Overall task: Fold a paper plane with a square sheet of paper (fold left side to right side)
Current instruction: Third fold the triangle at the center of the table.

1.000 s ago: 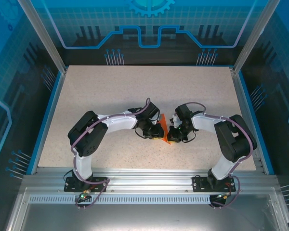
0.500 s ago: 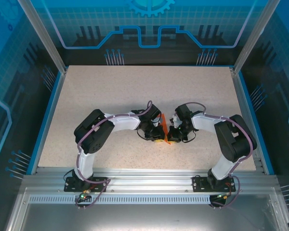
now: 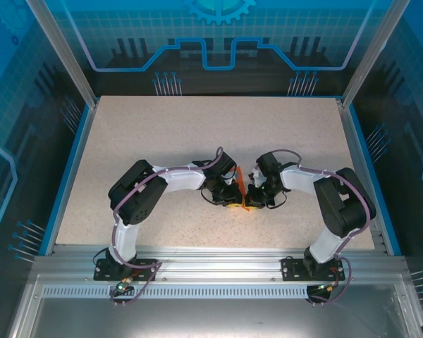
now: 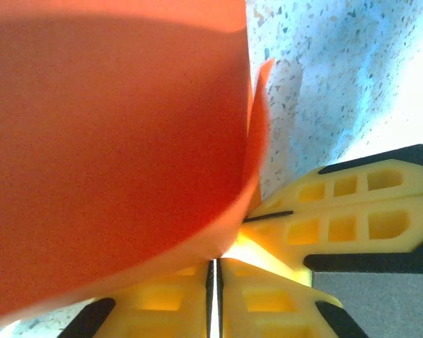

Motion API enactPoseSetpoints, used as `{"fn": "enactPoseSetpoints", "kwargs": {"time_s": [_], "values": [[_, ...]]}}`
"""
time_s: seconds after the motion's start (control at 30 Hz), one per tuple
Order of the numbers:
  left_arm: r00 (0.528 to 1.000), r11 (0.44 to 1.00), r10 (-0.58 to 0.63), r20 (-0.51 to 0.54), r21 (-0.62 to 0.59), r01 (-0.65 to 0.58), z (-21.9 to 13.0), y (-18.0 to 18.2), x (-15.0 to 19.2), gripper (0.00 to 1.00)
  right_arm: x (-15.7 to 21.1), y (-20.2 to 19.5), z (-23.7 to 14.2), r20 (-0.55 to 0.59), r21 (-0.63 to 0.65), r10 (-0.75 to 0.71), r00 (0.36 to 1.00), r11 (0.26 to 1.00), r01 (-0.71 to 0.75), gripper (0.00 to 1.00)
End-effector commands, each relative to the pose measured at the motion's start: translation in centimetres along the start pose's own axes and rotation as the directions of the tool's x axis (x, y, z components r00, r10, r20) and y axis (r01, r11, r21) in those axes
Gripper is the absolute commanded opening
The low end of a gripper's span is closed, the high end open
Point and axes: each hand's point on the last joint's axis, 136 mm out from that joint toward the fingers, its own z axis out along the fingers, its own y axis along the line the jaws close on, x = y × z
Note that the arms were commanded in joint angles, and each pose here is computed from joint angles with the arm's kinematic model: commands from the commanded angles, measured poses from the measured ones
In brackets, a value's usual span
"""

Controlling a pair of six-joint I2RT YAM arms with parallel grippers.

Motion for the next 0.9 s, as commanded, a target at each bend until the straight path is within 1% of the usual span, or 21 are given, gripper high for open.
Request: {"fn": "enactPoseSetpoints", "kwargs": {"time_s": [0.0, 0.2, 0.63, 0.8, 0.87], "values": [[1.000, 1.000, 0.024, 0.016, -0.008, -0.024, -2.0, -0.8, 0.5, 0.18, 2.1, -4.6, 1.3, -0.059, 0.182, 0.071, 0.996, 0.982, -0.059, 0.04], [0.999, 0.999, 0.033, 0.024, 0.038, -0.034, -2.4, -2.1, 0.3, 0.17, 2.1, -4.5, 1.3, -0.062, 0.181, 0.070, 0.996, 0.982, -0.058, 0.04], [1.000, 0.999, -0.005, -0.011, 0.054, 0.006, 0.0, -1.9, -0.7, 0.12, 2.0, -4.4, 1.2, -0.061, 0.180, 0.066, 0.996, 0.982, -0.054, 0.04], [1.000, 0.999, -0.015, -0.018, 0.040, 0.016, 0.5, -1.3, -0.8, 0.13, 1.9, -4.4, 1.2, -0.061, 0.179, 0.065, 0.996, 0.982, -0.053, 0.04], [1.000, 1.000, -0.026, -0.016, 0.011, 0.026, 0.9, -0.6, -0.8, 0.12, 1.9, -4.4, 1.2, -0.061, 0.182, 0.065, 0.996, 0.982, -0.053, 0.04]]}}
